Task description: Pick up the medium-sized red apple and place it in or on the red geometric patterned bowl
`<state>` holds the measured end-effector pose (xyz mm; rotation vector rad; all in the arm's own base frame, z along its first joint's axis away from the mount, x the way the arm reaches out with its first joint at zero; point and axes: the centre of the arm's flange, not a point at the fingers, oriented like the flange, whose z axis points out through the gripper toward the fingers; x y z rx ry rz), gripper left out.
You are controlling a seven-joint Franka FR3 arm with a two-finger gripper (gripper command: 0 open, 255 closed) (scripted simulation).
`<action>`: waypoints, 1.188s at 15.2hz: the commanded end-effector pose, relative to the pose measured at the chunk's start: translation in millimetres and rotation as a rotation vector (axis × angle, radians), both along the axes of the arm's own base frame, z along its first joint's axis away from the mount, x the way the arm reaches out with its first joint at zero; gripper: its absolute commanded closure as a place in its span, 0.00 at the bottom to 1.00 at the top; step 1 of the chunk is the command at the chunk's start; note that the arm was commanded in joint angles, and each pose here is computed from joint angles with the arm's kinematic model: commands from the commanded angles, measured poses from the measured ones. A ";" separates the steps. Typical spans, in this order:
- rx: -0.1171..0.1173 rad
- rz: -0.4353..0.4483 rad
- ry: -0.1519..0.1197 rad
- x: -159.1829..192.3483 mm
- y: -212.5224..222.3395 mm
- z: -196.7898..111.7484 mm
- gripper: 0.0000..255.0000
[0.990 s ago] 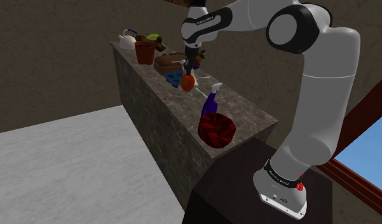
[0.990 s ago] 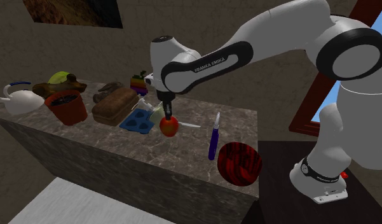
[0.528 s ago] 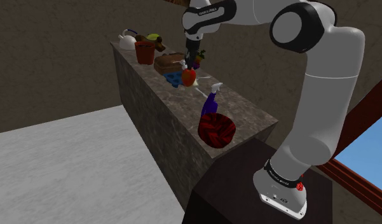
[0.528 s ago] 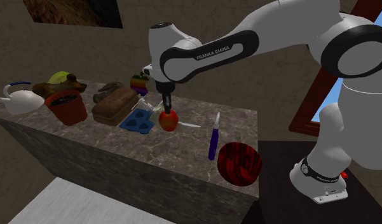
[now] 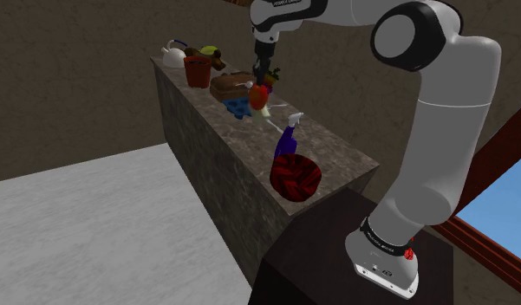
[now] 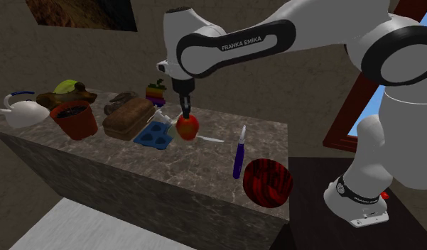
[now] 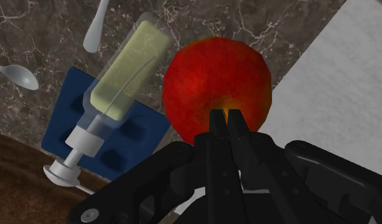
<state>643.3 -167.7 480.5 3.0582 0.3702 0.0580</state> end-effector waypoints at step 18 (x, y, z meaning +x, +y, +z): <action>0.000 0.000 0.000 -187.6 85.5 58.0 1.00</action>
